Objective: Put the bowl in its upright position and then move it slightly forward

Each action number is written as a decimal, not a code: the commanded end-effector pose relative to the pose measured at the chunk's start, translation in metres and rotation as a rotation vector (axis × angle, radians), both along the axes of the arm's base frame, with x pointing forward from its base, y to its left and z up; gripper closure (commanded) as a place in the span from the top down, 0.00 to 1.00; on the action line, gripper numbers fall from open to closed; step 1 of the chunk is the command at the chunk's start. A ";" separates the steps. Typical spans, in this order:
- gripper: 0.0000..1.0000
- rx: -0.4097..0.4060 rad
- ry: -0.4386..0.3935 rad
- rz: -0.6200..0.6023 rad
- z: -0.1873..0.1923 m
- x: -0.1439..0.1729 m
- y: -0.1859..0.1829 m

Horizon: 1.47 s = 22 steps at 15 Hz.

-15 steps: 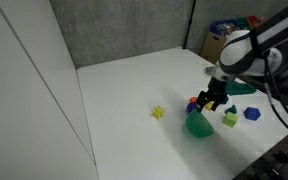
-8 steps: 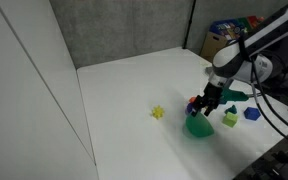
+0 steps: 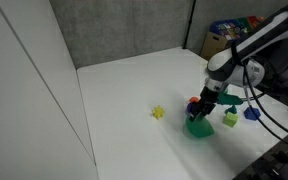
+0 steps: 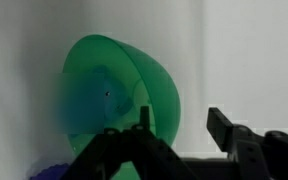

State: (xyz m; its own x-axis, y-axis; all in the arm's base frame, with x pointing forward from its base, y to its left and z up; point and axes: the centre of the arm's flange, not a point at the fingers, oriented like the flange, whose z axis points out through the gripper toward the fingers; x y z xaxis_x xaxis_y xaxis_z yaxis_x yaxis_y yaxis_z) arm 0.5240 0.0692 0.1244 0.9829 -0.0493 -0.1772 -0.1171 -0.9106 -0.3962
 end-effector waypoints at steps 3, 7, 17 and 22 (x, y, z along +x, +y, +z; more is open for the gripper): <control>0.18 -0.051 -0.027 -0.012 0.010 0.001 0.003; 0.00 -0.135 -0.053 0.014 0.016 -0.001 0.021; 0.02 -0.437 -0.083 0.111 0.007 -0.011 0.077; 0.02 -0.471 -0.105 0.112 0.002 -0.011 0.084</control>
State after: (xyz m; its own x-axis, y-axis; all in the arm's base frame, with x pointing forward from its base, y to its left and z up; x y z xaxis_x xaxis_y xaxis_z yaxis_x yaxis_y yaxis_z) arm 0.5125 0.1516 0.1245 0.9958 0.0203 -0.0895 0.0233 -0.9992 0.0331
